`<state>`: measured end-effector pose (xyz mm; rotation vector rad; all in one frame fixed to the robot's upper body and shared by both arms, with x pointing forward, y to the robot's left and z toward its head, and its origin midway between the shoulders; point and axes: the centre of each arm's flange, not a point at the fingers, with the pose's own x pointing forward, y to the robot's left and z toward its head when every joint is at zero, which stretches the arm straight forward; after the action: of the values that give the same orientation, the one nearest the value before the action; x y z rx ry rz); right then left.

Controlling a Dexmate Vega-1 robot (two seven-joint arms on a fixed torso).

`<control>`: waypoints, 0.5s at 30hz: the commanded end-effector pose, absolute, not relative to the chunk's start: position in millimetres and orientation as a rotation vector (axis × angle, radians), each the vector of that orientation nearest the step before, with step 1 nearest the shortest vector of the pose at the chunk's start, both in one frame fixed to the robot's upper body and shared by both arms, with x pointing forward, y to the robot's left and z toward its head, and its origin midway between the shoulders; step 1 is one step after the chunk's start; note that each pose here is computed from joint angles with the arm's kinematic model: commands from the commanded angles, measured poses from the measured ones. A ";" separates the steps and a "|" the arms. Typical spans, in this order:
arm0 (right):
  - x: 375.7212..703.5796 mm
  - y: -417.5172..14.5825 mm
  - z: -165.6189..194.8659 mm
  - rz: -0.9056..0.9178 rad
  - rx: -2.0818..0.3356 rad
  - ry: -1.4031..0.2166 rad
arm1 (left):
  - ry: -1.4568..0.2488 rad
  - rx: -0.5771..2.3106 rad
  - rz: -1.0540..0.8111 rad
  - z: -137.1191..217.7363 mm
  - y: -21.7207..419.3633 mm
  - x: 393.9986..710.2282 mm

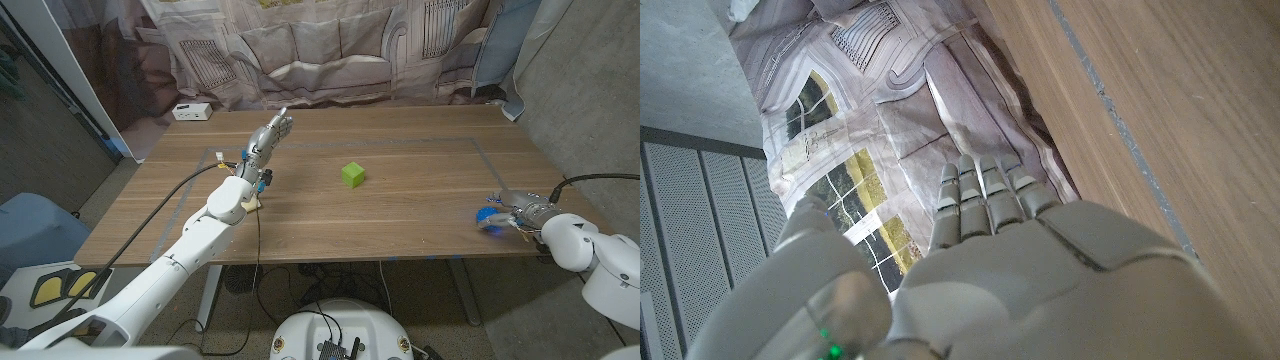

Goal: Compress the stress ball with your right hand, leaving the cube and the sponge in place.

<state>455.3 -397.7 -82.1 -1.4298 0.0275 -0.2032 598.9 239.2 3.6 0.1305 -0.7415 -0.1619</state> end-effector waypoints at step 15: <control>463.7 -386.9 -96.2 -0.216 -1.491 0.039 | -0.739 0.118 -0.155 0.8 245.3 598.3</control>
<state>461.4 -389.1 -91.7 -1.4655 0.0296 -0.2063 599.1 242.5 2.2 0.1225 -0.7411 -0.1593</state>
